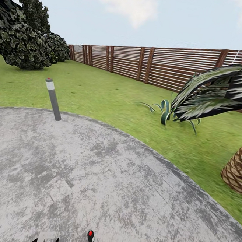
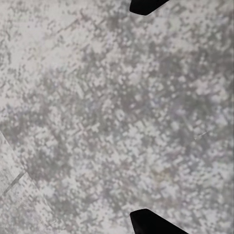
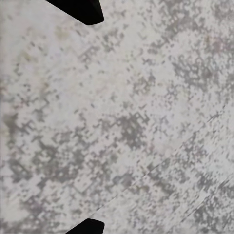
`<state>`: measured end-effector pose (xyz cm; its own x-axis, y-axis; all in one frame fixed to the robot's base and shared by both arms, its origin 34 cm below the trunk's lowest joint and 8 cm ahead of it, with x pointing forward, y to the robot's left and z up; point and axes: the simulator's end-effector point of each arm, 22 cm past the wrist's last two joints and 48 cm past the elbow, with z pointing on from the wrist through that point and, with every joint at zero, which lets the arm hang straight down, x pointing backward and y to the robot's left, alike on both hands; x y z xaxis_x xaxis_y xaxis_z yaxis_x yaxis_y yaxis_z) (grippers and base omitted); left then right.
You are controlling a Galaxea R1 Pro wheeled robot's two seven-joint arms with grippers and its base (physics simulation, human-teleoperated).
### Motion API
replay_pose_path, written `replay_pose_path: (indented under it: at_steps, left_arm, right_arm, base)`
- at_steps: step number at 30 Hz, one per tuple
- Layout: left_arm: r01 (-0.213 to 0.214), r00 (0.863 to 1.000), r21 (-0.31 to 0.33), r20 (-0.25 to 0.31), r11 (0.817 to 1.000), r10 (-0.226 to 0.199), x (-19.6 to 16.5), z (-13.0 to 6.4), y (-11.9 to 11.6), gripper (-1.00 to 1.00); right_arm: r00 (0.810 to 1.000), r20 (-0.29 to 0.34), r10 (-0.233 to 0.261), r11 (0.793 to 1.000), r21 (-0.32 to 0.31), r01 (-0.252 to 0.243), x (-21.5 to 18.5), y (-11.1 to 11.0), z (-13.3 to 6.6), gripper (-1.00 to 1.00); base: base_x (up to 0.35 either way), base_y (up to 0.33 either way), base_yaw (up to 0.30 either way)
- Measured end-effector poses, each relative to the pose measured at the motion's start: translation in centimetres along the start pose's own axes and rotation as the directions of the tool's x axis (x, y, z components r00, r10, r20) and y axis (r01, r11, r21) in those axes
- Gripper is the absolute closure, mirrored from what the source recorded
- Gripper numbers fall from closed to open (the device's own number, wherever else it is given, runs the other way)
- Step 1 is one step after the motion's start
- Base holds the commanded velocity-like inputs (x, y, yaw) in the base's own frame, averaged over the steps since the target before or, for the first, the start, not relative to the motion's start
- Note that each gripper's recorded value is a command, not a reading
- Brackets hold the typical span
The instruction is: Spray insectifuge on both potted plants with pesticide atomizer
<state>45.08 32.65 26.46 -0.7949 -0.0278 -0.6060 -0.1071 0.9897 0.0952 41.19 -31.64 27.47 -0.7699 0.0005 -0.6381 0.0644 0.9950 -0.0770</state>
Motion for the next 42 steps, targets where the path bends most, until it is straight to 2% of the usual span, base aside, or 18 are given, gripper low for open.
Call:
replay_pose_path:
  at_steps: [10, 15, 19, 24, 27, 32, 36, 42]
  left_arm:
    - [-0.002, 1.0, 0.001, -0.011, 1.0, 0.002, 0.5, 0.1, -0.1, -1.0]
    - [-0.002, 1.0, 0.007, -0.01, 1.0, 0.002, 0.4, 0.1, -0.4, -1.0]
    - [-0.009, 1.0, 0.028, -0.005, 1.0, 0.009, -0.6, 0.4, -1.4, -1.0]
    - [-0.001, 1.0, 0.049, 0.025, 0.999, 0.0, -3.0, 1.0, -2.8, -1.0]
    - [0.005, 0.999, 0.06, 0.043, 0.998, -0.008, -4.9, 1.5, -3.6, -1.0]
    - [0.017, 0.999, 0.075, 0.041, 0.997, -0.02, -5.9, 1.7, -4.9, -1.0]
    - [0.027, 0.998, 0.076, 0.049, 0.997, -0.031, -6.7, 1.8, -5.6, -1.0]
    - [0.032, 0.995, 0.102, 0.089, 0.994, -0.041, -10.5, 2.2, -7.4, -1.0]
  right_arm:
    - [1.0, -0.01, -0.001, 1.0, 0.0, 0.001, 0.4, 0.0, 0.0, -1.0]
    - [1.0, 0.01, -0.001, 1.0, 0.001, 0.001, -0.5, 0.0, 0.2, -1.0]
    - [0.997, 0.072, -0.005, 1.0, 0.0, 0.005, -3.6, -0.1, 0.5, -1.0]
    - [0.984, 0.178, -0.008, 1.0, 0.008, 0.007, -9.5, -0.5, 0.6, -1.0]
    - [0.98, 0.201, -0.007, 1.0, 0.011, 0.005, -12.6, -0.6, 0.9, -1.0]
    - [0.978, 0.208, -0.001, 1.0, 0.013, -0.002, -16.9, -0.7, 1.6, -1.0]
    - [0.971, 0.239, 0.007, 1.0, 0.013, -0.011, -21.3, -0.7, 2.0, -1.0]
    - [0.961, 0.277, 0.018, 1.0, 0.012, -0.022, -26.9, -0.7, 2.5, -1.0]
  base:
    - [0.0, 0.0, 0.0]
    - [0.0, 0.0, 0.0]
    - [0.0, 0.0, 0.0]
    - [0.0, 0.0, 0.0]
    - [0.0, 0.0, 0.0]
    - [0.0, 0.0, 0.0]
    - [0.0, 0.0, 0.0]
    - [0.0, 0.0, 0.0]
